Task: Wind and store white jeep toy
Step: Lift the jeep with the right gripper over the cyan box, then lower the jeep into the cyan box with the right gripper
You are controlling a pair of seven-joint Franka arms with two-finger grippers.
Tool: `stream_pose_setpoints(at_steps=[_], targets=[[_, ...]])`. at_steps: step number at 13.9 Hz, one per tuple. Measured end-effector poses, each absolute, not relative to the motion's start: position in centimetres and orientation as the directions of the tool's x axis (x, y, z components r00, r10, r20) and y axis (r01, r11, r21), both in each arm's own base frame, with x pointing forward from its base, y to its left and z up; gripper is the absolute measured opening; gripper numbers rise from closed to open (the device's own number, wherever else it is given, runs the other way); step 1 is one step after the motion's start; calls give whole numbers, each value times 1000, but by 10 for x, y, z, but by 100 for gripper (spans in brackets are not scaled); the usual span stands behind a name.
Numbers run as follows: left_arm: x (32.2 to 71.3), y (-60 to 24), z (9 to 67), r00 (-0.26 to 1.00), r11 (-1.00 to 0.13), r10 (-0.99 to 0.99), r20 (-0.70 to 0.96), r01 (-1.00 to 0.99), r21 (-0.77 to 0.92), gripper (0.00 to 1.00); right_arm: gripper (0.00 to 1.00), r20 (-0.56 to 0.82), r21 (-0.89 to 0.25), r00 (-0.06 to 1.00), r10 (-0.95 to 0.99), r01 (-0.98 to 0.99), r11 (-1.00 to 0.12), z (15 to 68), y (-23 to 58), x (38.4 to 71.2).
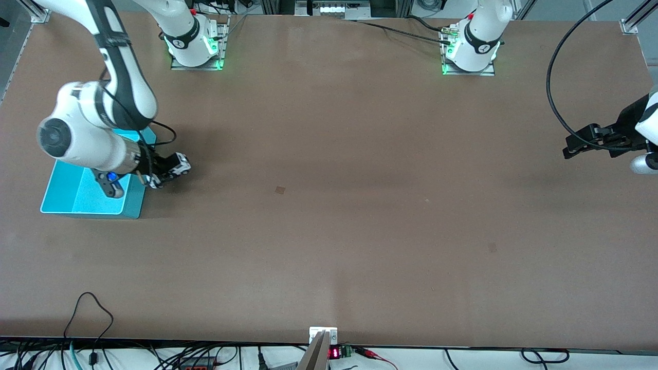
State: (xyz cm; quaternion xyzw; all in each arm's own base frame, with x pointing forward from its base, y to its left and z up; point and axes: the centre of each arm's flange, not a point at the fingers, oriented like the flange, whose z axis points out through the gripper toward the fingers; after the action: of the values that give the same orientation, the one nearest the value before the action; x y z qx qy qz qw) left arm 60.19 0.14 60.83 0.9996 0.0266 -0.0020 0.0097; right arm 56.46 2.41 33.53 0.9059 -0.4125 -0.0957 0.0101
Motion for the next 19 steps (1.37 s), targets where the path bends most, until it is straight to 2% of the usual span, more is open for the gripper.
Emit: stream_pose_setpoints(at_steps=[3,6,11,19], targets=[[602,1,608,999,-998,53,-4,53,19,100,53,-152,85,793,-590,-584,-807,367,-15,557],[602,1,608,999,-998,53,-3,53,19,100,53,-156,44,876,-457,-456,-889,384,-82,547],[602,10,608,998,-997,69,-3,69,29,100,53,-152,126,924,-350,-334,-934,361,-162,533],[602,9,608,998,-997,66,-2,67,30,100,53,-114,151,987,-115,-97,-984,312,-142,559]])
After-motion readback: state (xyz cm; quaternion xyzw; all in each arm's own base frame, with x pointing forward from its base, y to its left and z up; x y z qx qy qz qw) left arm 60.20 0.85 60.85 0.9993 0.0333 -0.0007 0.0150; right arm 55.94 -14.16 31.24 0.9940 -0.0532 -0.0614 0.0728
